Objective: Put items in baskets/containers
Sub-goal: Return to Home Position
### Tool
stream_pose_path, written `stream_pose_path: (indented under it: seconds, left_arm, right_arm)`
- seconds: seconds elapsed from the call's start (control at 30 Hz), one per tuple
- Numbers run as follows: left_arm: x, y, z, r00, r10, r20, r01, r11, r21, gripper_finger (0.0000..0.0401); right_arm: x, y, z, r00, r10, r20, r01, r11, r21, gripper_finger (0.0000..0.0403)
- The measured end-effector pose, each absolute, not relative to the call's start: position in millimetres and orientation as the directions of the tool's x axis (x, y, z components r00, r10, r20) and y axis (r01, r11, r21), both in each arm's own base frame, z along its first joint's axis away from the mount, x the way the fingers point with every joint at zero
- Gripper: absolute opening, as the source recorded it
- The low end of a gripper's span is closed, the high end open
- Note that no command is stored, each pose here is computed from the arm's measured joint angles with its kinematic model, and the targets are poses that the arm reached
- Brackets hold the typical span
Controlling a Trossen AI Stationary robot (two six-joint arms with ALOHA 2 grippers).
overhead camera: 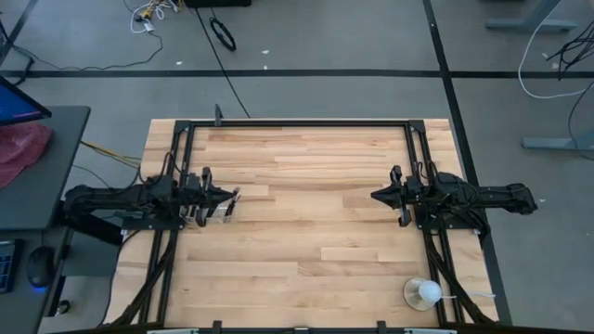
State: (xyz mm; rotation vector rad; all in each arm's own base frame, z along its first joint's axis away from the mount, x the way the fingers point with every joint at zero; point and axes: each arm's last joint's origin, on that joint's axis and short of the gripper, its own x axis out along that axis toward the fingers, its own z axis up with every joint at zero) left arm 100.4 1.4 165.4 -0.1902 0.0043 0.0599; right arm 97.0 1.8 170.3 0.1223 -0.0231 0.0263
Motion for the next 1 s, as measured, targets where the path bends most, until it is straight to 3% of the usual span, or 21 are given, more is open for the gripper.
stream_pose_path:
  seconds: [0.27, 0.4, 0.73, 1.0]
  left_arm:
    - [98.6, -0.7, 166.2, 1.0, 0.002, 0.003, -0.002, 1.0, 0.01, 0.0023]
    - [97.3, -2.3, 167.5, 1.0, -0.014, 0.021, 0.013, 0.999, 0.037, 0.0023]
    - [97.5, -2.8, 171.7, 0.997, -0.03, 0.067, 0.041, 0.984, -0.176, 0.0023]
    - [97.5, -2.7, 172.6, 0.997, -0.027, 0.075, 0.042, 0.978, -0.203, 0.0023]
  right_arm:
    - [97.1, 1.8, 170.2, 0.999, 0.025, 0.024, -0.028, 0.992, 0.122, 0.0025]
    - [97.1, 1.8, 170.2, 0.999, 0.025, 0.024, -0.028, 0.992, 0.122, 0.0025]
    - [97.1, 1.8, 170.2, 0.999, 0.025, 0.024, -0.028, 0.992, 0.122, 0.0025]
    - [97.1, 1.8, 170.2, 0.999, 0.024, 0.024, -0.027, 0.992, 0.122, 0.0025]
